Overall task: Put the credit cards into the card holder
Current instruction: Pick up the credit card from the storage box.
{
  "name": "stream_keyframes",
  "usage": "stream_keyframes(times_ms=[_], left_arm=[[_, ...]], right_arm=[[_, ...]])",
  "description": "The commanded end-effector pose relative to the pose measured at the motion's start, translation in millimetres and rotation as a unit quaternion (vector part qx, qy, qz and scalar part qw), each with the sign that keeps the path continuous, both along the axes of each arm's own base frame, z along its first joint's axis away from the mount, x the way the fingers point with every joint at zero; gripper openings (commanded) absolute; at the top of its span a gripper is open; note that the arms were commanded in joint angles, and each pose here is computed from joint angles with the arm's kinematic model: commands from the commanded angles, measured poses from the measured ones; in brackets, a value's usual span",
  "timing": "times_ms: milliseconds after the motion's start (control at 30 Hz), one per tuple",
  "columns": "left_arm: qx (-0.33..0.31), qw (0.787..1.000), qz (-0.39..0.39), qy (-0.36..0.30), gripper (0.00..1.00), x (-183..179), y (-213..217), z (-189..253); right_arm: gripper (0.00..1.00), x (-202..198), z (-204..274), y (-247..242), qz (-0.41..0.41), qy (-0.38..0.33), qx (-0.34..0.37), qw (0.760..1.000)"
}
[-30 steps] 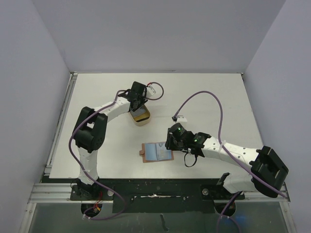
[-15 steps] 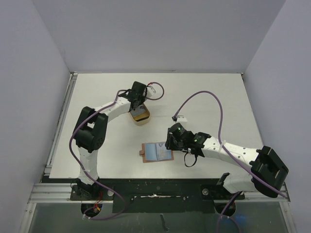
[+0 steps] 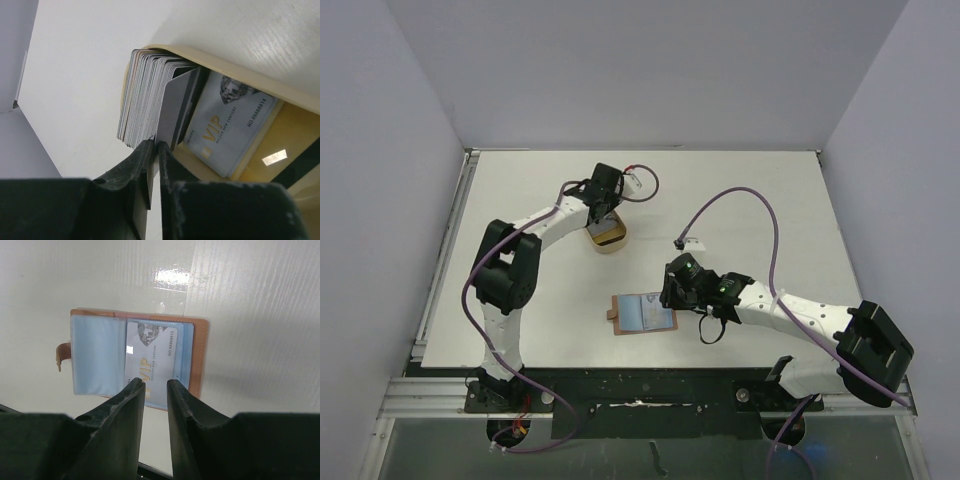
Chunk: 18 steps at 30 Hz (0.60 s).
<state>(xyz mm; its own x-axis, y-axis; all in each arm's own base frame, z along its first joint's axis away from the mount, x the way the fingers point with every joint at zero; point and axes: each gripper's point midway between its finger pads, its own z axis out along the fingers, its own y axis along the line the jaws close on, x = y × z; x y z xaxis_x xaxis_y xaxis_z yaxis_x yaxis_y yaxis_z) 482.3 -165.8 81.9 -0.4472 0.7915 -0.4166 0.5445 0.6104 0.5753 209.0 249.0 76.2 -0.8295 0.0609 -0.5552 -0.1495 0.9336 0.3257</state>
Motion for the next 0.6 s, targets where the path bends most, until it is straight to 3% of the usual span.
stream_keyframes(times_ms=[0,100,367,567], left_arm=[[-0.033,0.998,0.010,-0.051,0.05,18.0,-13.5,50.8],[-0.049,0.998,0.010,-0.044,0.00,12.5,-19.2,57.1],[-0.099,0.995,0.025,-0.021,0.00,-8.2,-28.3,78.5],[-0.225,0.972,0.060,0.001,0.00,-36.3,-42.4,116.7]], right_arm=[[0.26,12.1,28.1,14.1,-0.001,-0.034,0.033,0.999],[0.26,11.5,30.3,13.4,-0.001,-0.036,0.035,0.999],[0.26,7.7,47.2,13.6,-0.003,-0.044,0.057,0.997],[0.28,9.7,84.3,16.3,-0.010,-0.088,0.107,0.990]])
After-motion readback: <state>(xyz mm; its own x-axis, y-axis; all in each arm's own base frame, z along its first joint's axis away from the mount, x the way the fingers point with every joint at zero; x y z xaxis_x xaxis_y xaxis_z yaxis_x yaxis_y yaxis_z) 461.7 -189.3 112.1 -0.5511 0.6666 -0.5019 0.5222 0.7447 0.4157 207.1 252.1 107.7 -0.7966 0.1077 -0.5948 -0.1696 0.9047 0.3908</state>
